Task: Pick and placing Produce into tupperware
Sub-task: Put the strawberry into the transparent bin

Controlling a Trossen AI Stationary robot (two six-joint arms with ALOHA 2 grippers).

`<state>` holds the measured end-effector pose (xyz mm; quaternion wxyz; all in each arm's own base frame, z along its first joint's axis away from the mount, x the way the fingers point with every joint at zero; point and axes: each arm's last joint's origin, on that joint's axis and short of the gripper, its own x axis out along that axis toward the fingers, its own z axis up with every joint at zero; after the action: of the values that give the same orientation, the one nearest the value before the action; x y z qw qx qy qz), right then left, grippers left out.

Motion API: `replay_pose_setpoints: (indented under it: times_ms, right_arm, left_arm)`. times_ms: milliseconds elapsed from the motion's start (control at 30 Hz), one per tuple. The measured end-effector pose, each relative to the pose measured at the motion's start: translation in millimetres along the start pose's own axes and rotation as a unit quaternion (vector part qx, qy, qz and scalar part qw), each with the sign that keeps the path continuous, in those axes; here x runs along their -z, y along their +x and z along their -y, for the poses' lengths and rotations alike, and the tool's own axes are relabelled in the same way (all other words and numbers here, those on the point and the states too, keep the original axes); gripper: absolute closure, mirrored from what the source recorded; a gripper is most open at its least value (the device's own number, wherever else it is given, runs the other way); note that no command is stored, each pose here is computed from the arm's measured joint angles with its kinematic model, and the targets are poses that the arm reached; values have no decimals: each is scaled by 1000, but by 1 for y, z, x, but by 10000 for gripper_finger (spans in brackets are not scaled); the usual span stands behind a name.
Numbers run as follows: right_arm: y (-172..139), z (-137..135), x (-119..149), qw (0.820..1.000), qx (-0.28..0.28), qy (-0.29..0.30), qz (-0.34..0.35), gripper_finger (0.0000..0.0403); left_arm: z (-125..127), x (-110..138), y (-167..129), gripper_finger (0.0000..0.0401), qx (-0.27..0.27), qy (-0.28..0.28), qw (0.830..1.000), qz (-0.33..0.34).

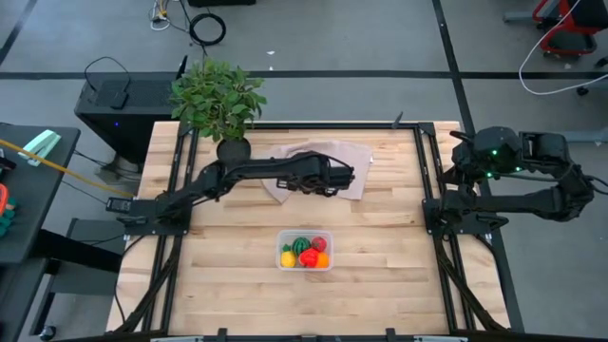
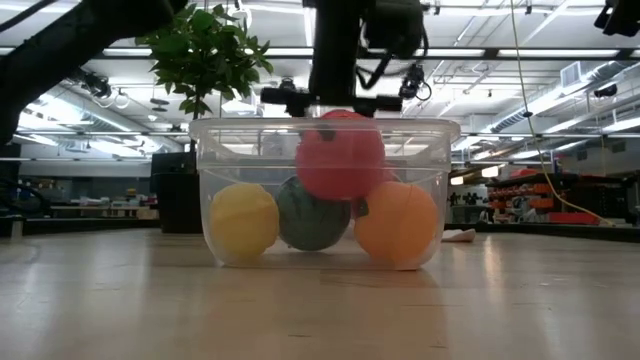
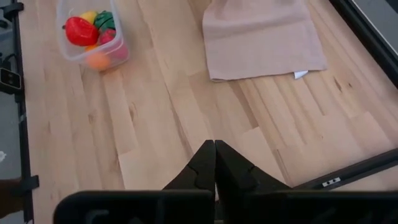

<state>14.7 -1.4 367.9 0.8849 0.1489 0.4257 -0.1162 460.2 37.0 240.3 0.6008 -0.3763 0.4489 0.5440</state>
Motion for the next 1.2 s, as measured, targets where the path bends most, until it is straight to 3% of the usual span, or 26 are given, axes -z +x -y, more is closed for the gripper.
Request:
replay_pose_setpoints:
  times_ms: [300,600,833,1200]
  right_arm:
    - [0,-1,0,1000,-12,10,-2,395]
    - [0,-1,0,1000,-22,17,-4,393]
    - [0,-1,0,999,-23,29,-4,395]
    - [0,-1,0,999,-23,29,-4,395]
  left_arm:
    - [10,15,27,121,-49,6,995,90]
    - [-2,-11,70,115,-86,-7,996,-7]
    - [-2,-26,76,115,-74,-22,997,5]
    - [-11,-47,83,115,-86,10,996,-7]
